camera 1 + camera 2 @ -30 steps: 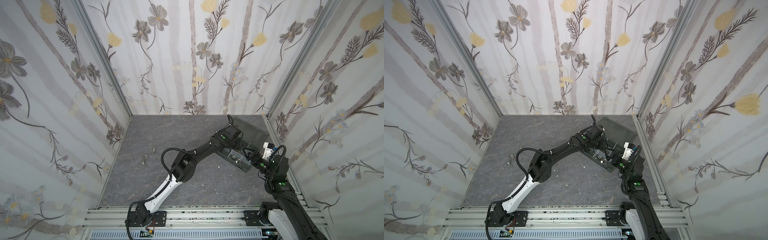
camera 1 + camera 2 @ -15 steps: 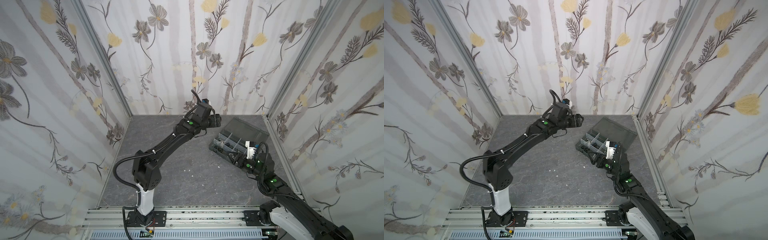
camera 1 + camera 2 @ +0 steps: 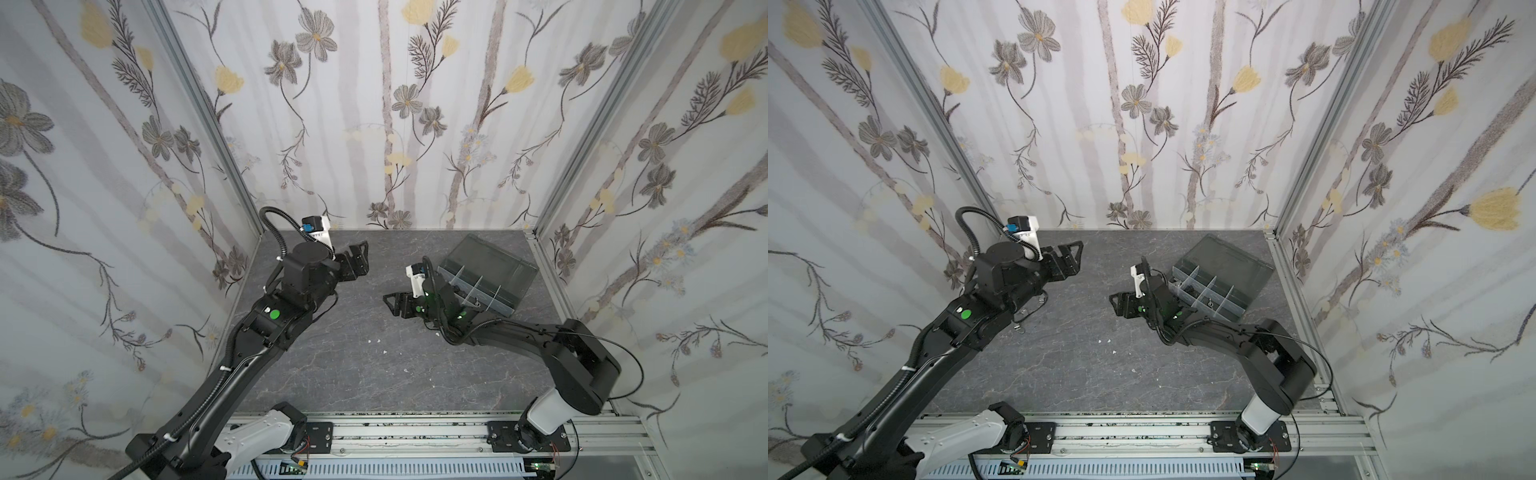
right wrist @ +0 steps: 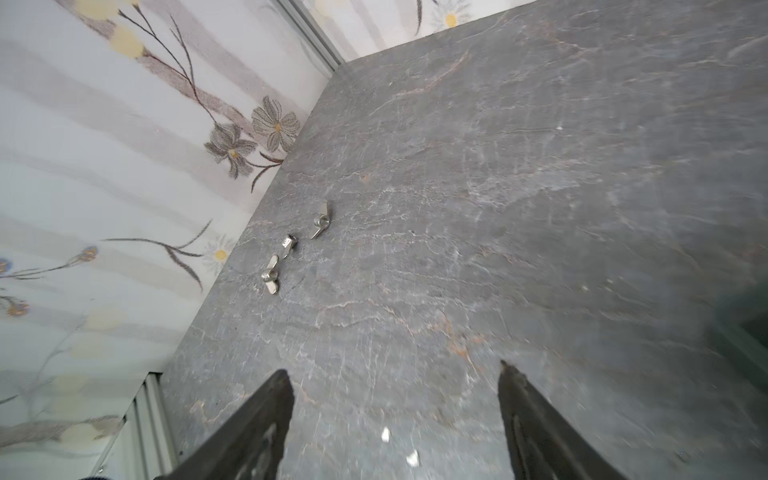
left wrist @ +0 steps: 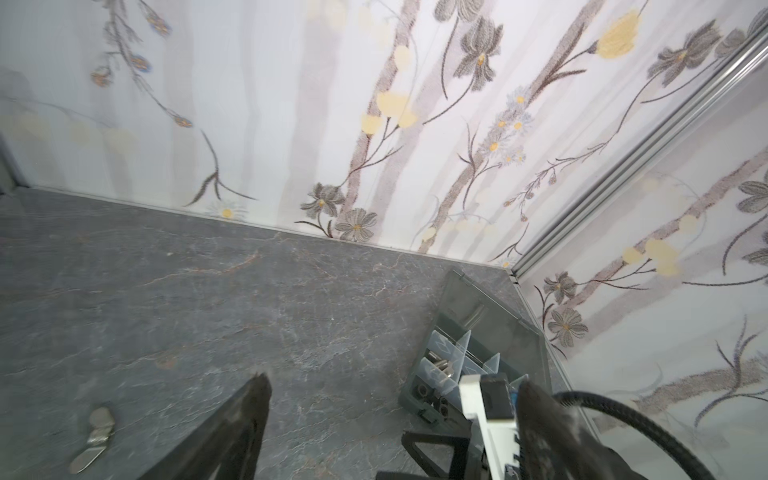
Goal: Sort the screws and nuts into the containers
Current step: 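Withdraw the left gripper while the right gripper reaches toward the loose wing nuts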
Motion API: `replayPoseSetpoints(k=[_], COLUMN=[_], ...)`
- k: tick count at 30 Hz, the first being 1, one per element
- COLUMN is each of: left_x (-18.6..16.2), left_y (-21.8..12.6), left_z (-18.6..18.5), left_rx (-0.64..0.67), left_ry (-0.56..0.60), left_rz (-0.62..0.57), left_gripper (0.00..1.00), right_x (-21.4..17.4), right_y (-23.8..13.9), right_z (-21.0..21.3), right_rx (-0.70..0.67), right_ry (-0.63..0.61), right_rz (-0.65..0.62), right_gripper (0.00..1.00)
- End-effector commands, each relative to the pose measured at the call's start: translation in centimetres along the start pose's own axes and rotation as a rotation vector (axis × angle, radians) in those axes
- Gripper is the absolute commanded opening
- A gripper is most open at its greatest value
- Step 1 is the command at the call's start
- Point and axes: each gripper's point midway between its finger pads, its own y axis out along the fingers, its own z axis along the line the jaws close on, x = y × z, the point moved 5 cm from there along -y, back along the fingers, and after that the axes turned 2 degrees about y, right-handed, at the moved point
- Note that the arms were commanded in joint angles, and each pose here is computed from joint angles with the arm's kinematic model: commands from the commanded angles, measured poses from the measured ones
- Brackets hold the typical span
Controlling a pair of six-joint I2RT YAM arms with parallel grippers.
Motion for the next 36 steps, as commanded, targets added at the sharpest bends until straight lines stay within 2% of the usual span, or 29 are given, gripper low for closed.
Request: replayPoseSetpoints(k=[1,6,10,19,36], left_x=[0.3,0.0,-1.0,-4.9,-6.2], left_y=[-3.0,-6.9,-8.8,-9.5,-11.3], left_z=[2.4,3.8,4.9,7.4,7.5], left_rx=[0.11,0.101,0.094,0.17,0.081], left_ry=[0.027,0.005,-0.02,-0.049,-0.102], left_rz=[-0.056,-0.103,-0.122,-0.032,-0.026], left_gripper=[0.92,0.93,0.93,0.88,0.84], right_x=[0.1,-0.9,-1.7,-4.5,-8.6], right_y=[3.3,8.8,12.9,20.3,24.4], right_z=[1.9,4.3,6.3,10.1,10.0], right_rx=[-0.017,-0.021,-0.015,-0.001,-0.154], right_ry=[-0.051,-0.078,-0.1,-0.164,-0.249], right_rz=[0.001,0.032,0.027,0.013,-0.115], right_gripper=[0.76,0.75,0.75,0.7,0.68])
